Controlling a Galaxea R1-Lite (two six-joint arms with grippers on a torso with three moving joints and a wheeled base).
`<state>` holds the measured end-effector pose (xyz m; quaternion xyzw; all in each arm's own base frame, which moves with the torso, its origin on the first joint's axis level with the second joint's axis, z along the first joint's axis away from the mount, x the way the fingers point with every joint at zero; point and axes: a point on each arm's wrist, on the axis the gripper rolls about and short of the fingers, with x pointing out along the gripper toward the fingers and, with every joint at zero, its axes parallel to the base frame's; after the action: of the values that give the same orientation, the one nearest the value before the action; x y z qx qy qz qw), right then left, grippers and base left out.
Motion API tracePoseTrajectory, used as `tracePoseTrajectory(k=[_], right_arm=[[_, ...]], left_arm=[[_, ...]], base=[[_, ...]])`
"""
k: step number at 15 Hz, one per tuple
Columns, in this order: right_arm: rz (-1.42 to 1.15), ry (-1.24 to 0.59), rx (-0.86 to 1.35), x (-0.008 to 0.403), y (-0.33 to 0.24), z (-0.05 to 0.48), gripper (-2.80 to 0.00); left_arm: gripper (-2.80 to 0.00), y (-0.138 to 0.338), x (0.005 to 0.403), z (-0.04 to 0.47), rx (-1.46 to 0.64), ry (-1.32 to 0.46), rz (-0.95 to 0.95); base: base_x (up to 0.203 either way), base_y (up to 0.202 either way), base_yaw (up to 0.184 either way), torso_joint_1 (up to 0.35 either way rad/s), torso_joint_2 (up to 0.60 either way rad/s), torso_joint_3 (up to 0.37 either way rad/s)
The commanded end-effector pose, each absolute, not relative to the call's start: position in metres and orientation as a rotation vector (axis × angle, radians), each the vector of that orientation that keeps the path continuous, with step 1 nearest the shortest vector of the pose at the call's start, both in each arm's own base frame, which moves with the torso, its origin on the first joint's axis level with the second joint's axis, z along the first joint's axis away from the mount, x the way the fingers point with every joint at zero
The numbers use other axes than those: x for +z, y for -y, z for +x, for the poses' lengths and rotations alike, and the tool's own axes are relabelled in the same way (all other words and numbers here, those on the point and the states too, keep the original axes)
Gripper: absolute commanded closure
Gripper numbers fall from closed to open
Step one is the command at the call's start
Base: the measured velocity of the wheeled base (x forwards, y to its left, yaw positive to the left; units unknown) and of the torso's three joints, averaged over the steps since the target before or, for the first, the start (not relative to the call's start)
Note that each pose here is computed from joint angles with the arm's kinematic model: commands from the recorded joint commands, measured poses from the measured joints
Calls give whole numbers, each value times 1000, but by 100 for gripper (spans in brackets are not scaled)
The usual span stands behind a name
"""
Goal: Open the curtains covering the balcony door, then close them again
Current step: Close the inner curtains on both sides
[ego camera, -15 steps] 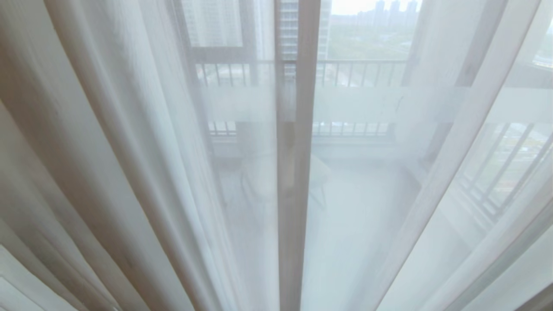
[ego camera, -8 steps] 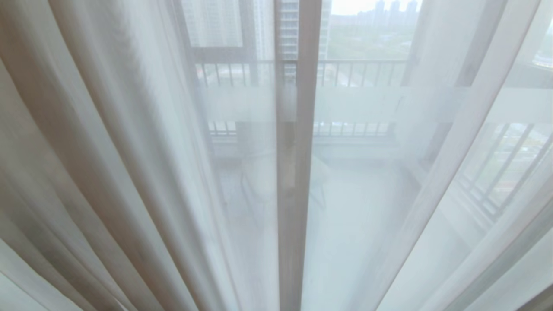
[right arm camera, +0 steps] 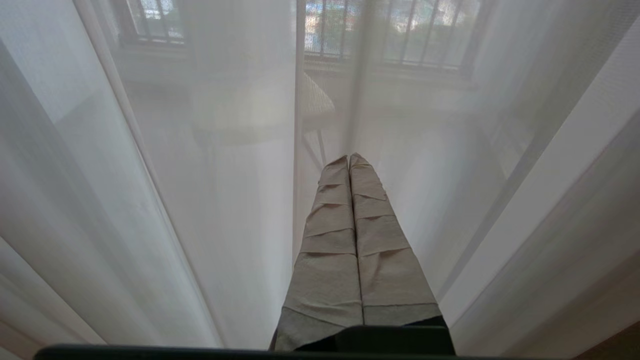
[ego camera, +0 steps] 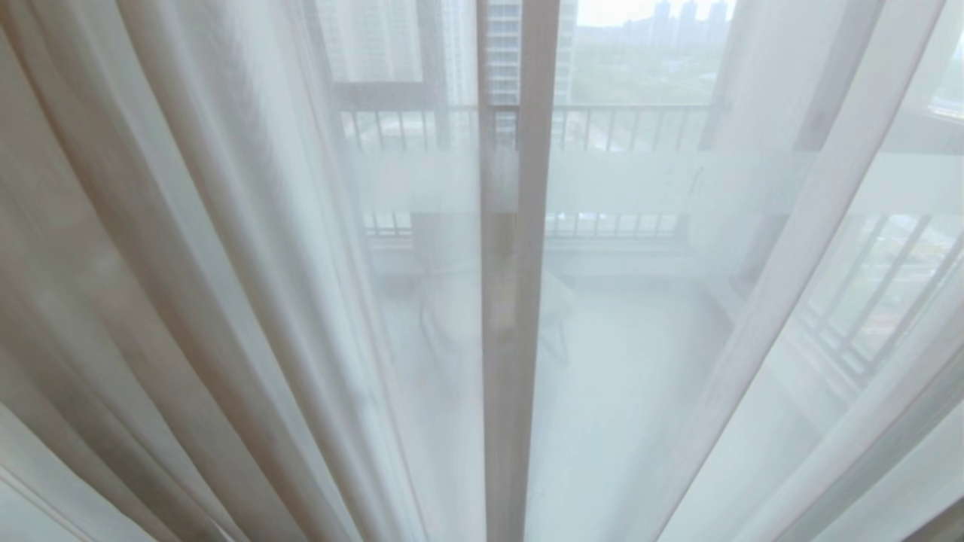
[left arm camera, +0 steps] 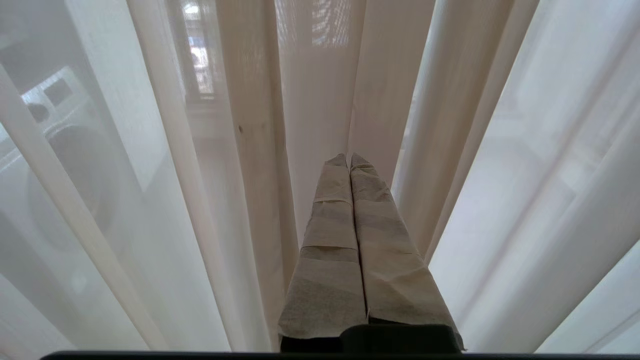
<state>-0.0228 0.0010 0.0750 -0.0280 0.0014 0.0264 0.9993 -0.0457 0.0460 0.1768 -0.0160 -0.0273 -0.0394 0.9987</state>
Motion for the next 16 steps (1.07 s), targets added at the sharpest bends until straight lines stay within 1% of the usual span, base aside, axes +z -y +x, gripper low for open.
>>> tracePoseTrajectory(k=[1, 5, 10, 13, 16], right_arm=[[-57, -3, 54, 75, -1, -23, 0], [-57, -3, 54, 75, -1, -23, 0], [-57, -3, 54, 75, -1, -23, 0], [-57, -3, 54, 75, -1, -23, 0], [-57, -3, 54, 75, -1, -23, 0]], left_arm=[[0, -40, 155, -37, -78, -18, -6], [0, -33, 134, -29, -105, -94, -31], [0, -30, 131, -27, -190, -118, -30], [0, -14, 126, -7, -249, -229, 18], [0, 1, 113, 11, -192, -214, -31]], base=[[0, 0, 0, 0, 0, 0], [0, 0, 0, 0, 0, 0], [0, 0, 0, 0, 0, 0], [0, 0, 0, 0, 0, 0], [0, 0, 0, 0, 0, 0]])
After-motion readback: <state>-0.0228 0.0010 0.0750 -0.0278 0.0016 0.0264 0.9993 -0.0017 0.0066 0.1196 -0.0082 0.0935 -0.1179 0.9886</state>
